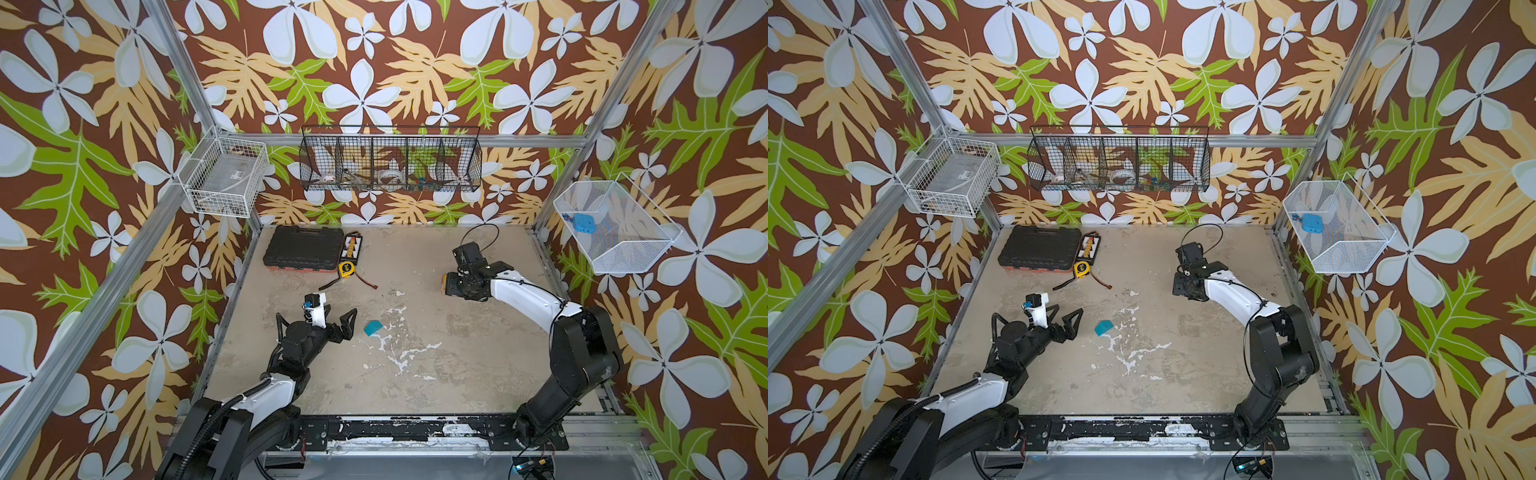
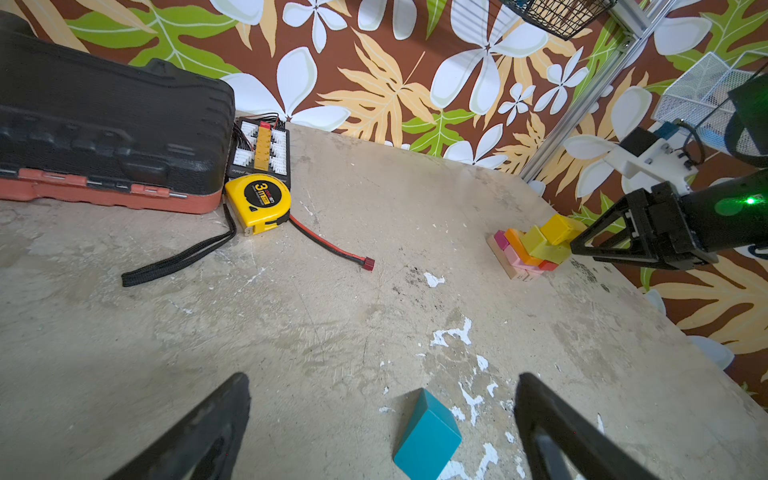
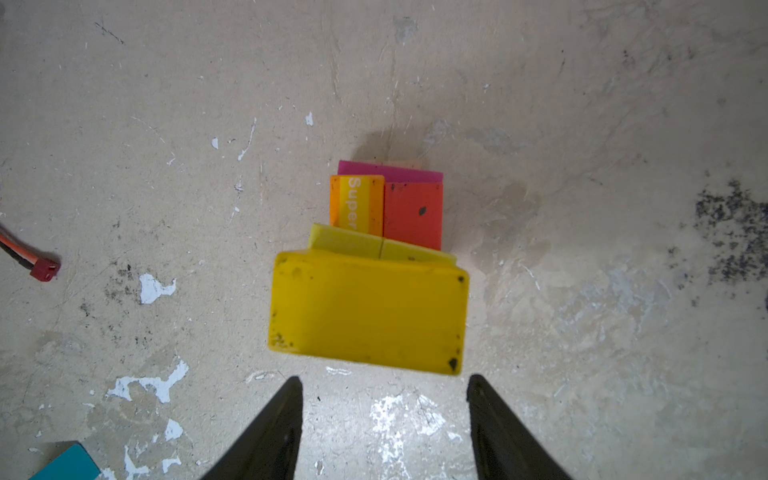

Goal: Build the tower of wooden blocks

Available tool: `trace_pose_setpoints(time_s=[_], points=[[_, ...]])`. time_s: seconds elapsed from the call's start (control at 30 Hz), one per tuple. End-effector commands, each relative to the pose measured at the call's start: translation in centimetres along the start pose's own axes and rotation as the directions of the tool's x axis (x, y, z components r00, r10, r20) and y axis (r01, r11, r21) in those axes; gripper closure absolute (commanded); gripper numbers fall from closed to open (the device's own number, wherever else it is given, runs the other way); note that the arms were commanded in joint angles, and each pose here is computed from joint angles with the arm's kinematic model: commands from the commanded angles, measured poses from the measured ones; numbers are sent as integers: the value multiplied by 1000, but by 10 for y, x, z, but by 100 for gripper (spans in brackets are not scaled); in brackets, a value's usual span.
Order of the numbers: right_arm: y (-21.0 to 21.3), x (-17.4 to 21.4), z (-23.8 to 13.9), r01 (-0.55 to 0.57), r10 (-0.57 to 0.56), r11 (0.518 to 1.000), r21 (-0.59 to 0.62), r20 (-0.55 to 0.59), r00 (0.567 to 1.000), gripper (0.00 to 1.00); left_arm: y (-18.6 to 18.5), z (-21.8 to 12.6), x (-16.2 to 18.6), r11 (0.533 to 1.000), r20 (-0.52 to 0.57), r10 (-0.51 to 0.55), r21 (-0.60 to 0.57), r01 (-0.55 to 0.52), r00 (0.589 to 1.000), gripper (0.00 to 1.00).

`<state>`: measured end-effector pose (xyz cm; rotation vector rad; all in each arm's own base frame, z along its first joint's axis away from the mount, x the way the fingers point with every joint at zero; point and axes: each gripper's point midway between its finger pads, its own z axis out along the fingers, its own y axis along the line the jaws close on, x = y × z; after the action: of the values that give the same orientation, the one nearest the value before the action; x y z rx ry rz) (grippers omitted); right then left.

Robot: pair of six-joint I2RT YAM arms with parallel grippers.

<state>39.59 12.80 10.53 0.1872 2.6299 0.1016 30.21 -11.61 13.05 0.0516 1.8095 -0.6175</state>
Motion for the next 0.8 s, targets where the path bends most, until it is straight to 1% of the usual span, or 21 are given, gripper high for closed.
trace_pose_setpoints(time_s=[0.0, 0.4, 0.53, 0.77], points=[[-3, -7, 0, -2, 1, 1000, 24, 17, 1000, 38, -4, 1, -10, 1000, 34, 6, 15, -7, 999, 0], [-4, -12, 10, -5, 5, 999, 47, 2, 1000, 44, -5, 1, -10, 1000, 33, 5, 16, -6, 999, 0], [-3, -14, 10, -6, 6, 999, 43, 2, 1000, 44, -5, 1, -10, 1000, 32, 7, 16, -8, 999, 0], [-7, -13, 7, -2, 2, 998, 57, 7, 1000, 42, -5, 1, -10, 1000, 33, 9, 19, -9, 999, 0]])
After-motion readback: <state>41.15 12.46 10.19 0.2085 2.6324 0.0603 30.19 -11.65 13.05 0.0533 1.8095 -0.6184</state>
